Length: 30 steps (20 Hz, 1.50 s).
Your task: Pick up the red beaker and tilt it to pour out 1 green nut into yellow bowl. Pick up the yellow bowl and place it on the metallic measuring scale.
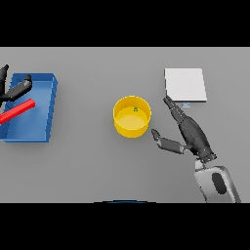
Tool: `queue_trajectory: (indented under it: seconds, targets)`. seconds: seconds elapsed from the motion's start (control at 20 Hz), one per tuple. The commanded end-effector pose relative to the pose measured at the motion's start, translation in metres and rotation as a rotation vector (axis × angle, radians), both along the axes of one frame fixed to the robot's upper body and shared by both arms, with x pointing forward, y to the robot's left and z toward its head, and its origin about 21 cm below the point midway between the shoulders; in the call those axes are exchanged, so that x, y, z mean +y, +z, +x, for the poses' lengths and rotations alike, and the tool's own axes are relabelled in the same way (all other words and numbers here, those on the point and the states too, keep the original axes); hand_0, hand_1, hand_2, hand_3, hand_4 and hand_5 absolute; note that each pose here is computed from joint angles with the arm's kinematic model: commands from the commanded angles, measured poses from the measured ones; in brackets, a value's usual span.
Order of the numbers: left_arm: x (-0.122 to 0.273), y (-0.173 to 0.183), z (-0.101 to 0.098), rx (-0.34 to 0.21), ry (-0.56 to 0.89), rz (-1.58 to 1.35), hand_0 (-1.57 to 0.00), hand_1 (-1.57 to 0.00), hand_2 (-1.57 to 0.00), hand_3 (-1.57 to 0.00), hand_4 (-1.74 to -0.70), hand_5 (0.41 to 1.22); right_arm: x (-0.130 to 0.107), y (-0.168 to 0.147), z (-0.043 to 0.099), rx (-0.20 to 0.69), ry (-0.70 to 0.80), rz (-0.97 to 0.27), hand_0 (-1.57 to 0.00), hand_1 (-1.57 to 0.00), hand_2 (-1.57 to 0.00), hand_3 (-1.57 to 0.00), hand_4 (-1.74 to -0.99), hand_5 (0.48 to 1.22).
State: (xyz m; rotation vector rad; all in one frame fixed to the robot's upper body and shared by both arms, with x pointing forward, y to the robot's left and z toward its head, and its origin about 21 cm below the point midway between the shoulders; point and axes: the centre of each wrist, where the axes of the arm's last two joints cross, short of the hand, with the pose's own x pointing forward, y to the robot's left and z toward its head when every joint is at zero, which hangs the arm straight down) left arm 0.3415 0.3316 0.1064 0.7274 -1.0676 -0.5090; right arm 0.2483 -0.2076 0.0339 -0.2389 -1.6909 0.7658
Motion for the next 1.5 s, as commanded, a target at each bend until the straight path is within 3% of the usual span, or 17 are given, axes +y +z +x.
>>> queue_trajectory:
  seconds: [0.0,0.25,0.4,0.75,1.05,1.45]
  targets:
    - [0.001,0.000,-0.001,-0.005,-0.003,-0.001,-0.01,-0.01,-0.01,-0.01,-0.79,0.709,0.002,0.002,0.004,-0.001,0.031,-0.072,0.00,0.00,0.00,0.00,-1.268,0.691]
    - [0.001,0.000,-0.001,0.002,-0.002,0.003,0.00,0.00,0.00,0.00,-0.79,0.712,0.012,0.026,0.031,-0.085,0.206,-0.425,0.00,0.00,0.00,0.00,-1.276,0.668]
    - [-0.004,0.003,-0.002,-0.003,-0.018,0.000,0.00,0.00,0.00,0.00,-0.80,0.721,0.026,0.033,0.044,-0.104,0.312,-0.533,0.00,0.00,0.00,0.00,-1.269,0.662]
    - [-0.001,0.002,-0.001,-0.001,-0.020,0.011,0.00,0.00,0.00,0.00,-0.80,0.717,0.046,0.034,0.072,-0.083,0.487,-0.685,0.00,0.00,0.00,0.00,-1.269,0.683]
    - [0.000,0.003,0.000,-0.003,-0.023,0.008,0.00,0.00,0.00,0.00,-0.80,0.729,0.066,0.025,0.086,-0.021,0.571,-0.742,0.00,0.00,0.00,0.00,-1.243,0.682]
    - [0.002,0.008,0.002,-0.013,-0.027,0.011,0.00,0.00,0.00,0.00,-0.80,0.738,0.074,0.016,0.092,0.057,0.640,-0.845,0.00,0.00,0.00,0.00,-1.303,0.674]
